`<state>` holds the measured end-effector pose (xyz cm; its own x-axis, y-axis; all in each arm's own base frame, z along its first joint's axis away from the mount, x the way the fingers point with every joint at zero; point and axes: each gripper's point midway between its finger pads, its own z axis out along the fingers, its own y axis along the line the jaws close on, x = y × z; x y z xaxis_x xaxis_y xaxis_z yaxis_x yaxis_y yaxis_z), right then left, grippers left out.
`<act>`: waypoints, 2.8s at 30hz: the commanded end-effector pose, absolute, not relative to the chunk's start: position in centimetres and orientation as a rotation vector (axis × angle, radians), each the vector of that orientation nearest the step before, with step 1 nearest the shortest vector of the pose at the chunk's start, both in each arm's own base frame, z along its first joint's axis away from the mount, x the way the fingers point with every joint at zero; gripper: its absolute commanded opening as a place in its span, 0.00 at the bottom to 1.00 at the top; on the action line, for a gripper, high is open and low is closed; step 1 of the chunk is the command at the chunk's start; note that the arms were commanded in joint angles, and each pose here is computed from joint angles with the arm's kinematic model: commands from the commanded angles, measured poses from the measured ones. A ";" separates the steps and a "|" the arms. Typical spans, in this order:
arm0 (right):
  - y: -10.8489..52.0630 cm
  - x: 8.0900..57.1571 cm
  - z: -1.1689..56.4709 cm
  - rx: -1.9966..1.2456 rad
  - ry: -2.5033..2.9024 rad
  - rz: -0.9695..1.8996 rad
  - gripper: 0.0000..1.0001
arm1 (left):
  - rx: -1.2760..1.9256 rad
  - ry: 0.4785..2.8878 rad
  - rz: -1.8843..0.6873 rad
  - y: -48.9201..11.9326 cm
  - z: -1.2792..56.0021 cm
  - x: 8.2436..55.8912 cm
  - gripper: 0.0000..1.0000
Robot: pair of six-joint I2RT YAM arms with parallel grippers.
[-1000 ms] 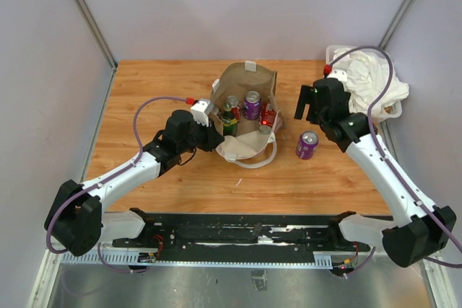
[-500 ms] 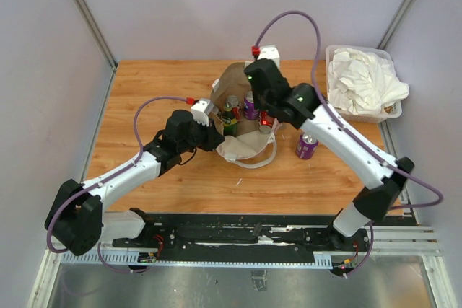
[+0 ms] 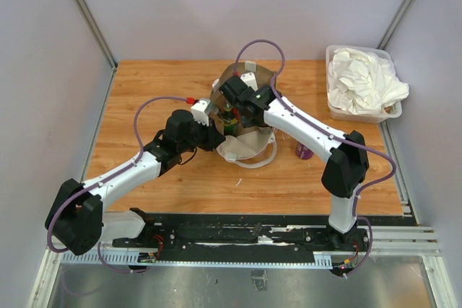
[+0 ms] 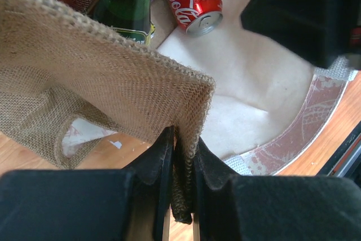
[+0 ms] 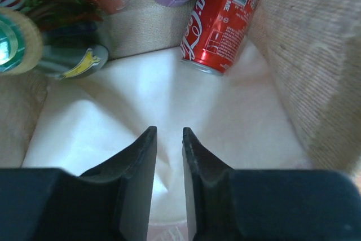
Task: Take the beverage out of the canvas bag
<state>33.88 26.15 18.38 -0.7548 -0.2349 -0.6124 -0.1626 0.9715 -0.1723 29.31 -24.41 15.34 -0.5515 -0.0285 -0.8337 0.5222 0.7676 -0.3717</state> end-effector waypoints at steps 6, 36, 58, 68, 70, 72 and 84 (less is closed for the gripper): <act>24.4 35.7 13.1 -0.081 2.532 -0.245 0.66 | 0.419 2.106 -0.742 -24.5 13.0 28.8 0.01; 18.2 40.7 4.4 0.183 2.608 -0.434 0.99 | 0.453 2.134 -0.730 -25.3 12.2 29.8 0.00; 15.5 41.9 3.8 0.227 2.483 -0.509 0.01 | 0.448 2.136 -0.701 -24.5 12.3 29.4 0.01; 17.7 43.2 12.7 0.154 2.368 -0.251 0.01 | 0.438 2.125 -0.709 -24.6 12.6 29.5 0.01; 18.0 43.3 14.2 0.142 2.355 -0.215 0.01 | 0.442 2.124 -0.707 -24.7 12.6 29.6 0.00; 18.4 43.4 15.8 0.126 2.340 -0.184 0.01 | 0.444 2.121 -0.704 -24.7 12.7 29.7 0.01; 18.9 42.6 20.9 0.039 2.278 -0.179 0.01 | 0.446 2.123 -0.709 -24.7 12.5 29.6 0.00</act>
